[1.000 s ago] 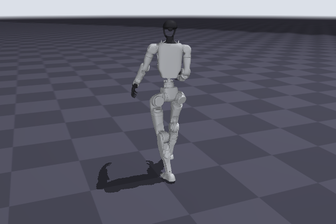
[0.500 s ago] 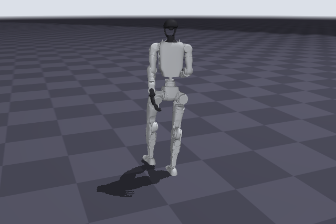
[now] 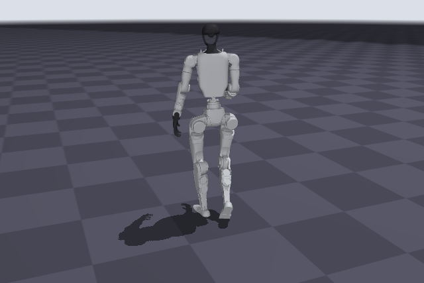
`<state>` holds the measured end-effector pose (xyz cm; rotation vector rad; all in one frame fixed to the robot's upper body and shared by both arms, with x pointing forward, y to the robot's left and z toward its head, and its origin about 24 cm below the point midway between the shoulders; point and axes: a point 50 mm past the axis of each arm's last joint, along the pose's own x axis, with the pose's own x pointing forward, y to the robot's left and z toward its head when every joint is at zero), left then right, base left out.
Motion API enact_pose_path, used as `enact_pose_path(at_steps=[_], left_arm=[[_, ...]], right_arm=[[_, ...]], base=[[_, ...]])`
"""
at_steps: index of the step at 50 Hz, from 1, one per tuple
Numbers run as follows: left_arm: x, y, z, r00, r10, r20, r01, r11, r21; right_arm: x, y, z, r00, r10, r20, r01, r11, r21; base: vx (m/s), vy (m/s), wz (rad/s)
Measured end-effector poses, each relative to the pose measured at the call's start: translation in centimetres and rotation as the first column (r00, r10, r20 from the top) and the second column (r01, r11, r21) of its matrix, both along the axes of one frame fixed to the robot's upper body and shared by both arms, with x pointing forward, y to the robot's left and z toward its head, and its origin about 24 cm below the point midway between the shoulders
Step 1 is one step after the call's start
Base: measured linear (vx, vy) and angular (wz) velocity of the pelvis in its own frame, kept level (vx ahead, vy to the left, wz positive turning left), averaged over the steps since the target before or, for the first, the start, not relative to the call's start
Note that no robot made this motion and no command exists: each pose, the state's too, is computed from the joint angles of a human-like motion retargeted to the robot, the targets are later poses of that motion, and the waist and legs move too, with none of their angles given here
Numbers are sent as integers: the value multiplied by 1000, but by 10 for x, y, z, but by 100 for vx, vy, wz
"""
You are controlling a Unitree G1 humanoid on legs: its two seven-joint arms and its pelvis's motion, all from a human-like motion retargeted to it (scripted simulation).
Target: Walk run
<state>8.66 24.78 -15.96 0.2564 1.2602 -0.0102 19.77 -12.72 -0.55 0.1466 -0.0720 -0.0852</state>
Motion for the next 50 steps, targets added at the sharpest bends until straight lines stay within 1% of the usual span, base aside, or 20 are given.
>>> enact_pose_path(at_steps=[3,7,10,13,15,18,20,23,26,30,35,40,45,50], left_arm=[[60,2,18,978,-57,202,50,998,36],[120,3,50,897,-122,424,94,992,86],[147,6,70,837,-171,520,115,984,138],[153,10,76,817,-204,539,122,975,185],[147,11,71,831,-218,511,131,971,200],[120,10,52,886,-223,407,162,971,179],[90,7,34,928,-228,296,194,971,140],[26,-1,7,972,-222,72,218,974,57],[-37,-12,-7,972,-200,-124,198,980,-26],[-103,-24,-12,938,-190,-288,161,979,-123],[-165,-50,-8,906,-143,-399,64,977,-204],[-208,-72,0,854,-91,-512,-53,964,-260],[-221,-86,4,827,-50,-560,-136,949,-285],[-209,-92,0,846,-24,-533,-165,938,-305]], right_arm=[[-1,-7,3,999,-32,19,32,999,-14],[-3,-11,4,998,-59,21,59,998,-11],[-6,-11,3,996,-89,11,89,996,5],[-9,-12,1,994,-107,-1,107,994,13],[-11,-13,-1,994,-112,-8,112,994,15],[-13,-15,-3,994,-103,-22,103,995,14],[-15,-15,-5,994,-100,-32,101,995,10],[-18,-15,-9,993,-105,-58,106,994,14],[-16,-15,-8,994,-95,-59,96,995,3],[-5,-16,1,996,-84,-7,84,996,-13],[13,-22,16,996,-42,73,46,997,-55],[20,-31,28,990,-45,134,59,993,-103],[19,-36,31,985,-74,156,90,991,-102],[12,-33,22,988,-100,120,108,992,-66]], base=[[70,-8,141],[67,-14,79],[65,-22,50],[83,-36,12],[73,-33,17],[76,-37,73],[79,-45,124],[92,-58,62],[73,-43,-2],[62,-38,-6],[60,-27,-54],[62,-15,-18],[60,-12,45],[67,-12,54]])
